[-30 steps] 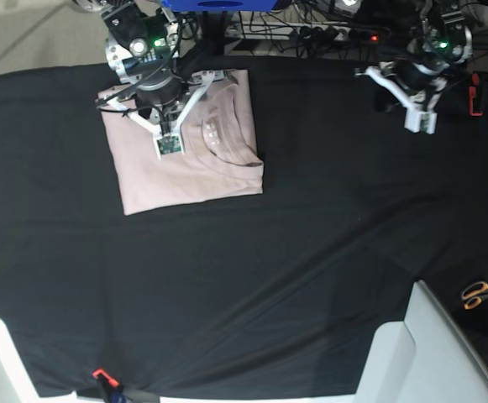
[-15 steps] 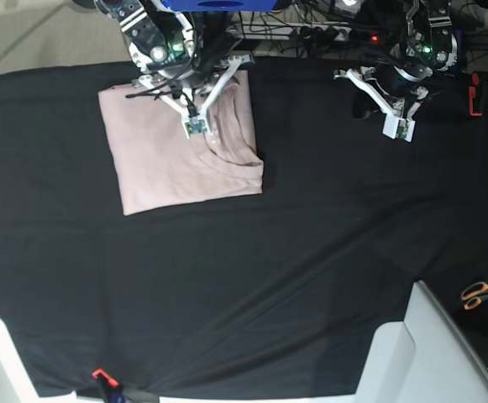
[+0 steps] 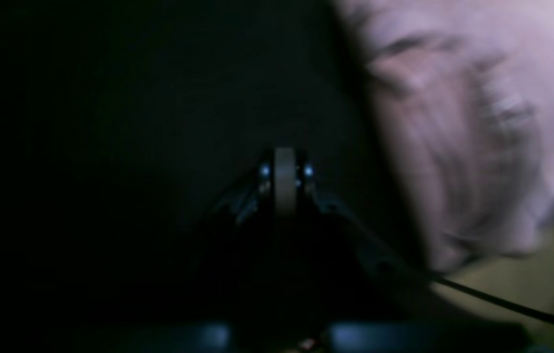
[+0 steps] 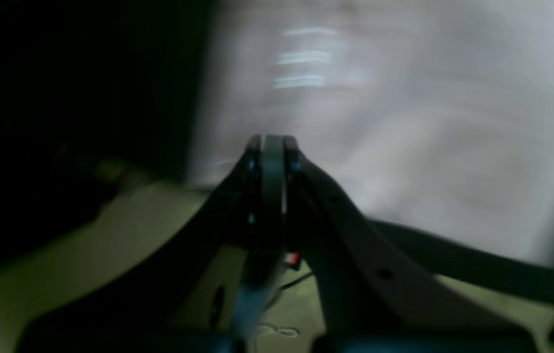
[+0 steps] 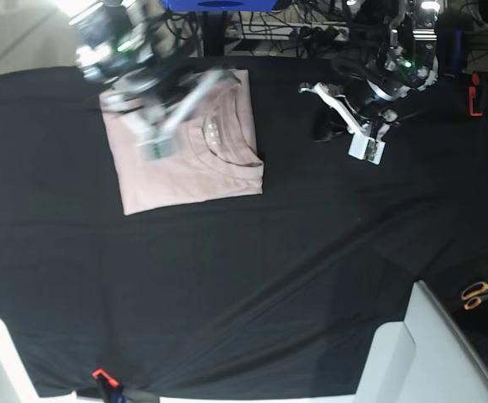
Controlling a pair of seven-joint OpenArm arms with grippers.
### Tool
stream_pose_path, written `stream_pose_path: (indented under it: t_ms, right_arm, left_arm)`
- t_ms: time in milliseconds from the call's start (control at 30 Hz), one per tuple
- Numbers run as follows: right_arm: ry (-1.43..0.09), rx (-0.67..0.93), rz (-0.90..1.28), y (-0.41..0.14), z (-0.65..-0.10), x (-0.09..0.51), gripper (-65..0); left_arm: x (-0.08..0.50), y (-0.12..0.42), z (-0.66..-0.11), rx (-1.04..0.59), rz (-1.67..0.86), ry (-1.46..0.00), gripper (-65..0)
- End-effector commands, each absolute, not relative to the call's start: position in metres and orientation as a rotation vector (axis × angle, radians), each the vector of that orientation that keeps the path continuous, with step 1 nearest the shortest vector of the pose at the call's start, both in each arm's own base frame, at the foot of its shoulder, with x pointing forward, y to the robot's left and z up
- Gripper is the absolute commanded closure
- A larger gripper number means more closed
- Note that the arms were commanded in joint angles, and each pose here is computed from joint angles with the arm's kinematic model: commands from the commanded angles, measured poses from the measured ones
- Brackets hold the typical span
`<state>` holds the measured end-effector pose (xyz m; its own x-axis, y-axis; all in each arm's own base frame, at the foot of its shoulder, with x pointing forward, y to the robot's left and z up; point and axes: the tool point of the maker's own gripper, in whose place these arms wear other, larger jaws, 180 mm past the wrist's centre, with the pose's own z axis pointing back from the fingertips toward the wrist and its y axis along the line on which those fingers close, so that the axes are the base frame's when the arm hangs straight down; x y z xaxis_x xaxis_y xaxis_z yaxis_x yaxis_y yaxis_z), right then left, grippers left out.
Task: Fold the T-shirt properly
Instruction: 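Release the shirt and raise the right gripper away, then move the left gripper to the shirt's collar edge and grasp it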
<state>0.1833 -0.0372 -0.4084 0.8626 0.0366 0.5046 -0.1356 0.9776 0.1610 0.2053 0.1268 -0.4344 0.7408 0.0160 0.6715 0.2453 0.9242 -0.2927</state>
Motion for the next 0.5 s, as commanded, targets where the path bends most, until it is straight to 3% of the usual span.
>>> stream_pose_path:
  t_ms: [0,167,267,367,467]
  right_arm:
    - [-0.554,0.188,0.064,-0.046,-0.403,0.192,0.0]
    - [-0.559,0.139,0.031,-0.074,-0.407,0.196,0.0]
    - [-0.553,0.118,0.044,-0.083,-0.41,0.195,0.0]
    - [-0.549,0.109,0.055,-0.086,-0.412,0.195,0.0]
    - [-0.55,0.099,0.048,-0.091,-0.412,0.196,0.0]
  left_arm:
    - [0.211,0.129,-0.425,-0.407,-0.115,-0.758,-12.2]
    - [0.214,0.133,-0.417,-0.572,0.006,-0.759,-43.4]
    - [0.218,0.114,-0.404,-0.719,-0.074,-0.8,-56.8]
    - [0.216,0.107,-0.413,-0.778,-0.104,-0.788,-64.0]
    - [0.217,0.099,-0.431,-0.792,-0.048,-0.755,-64.0]
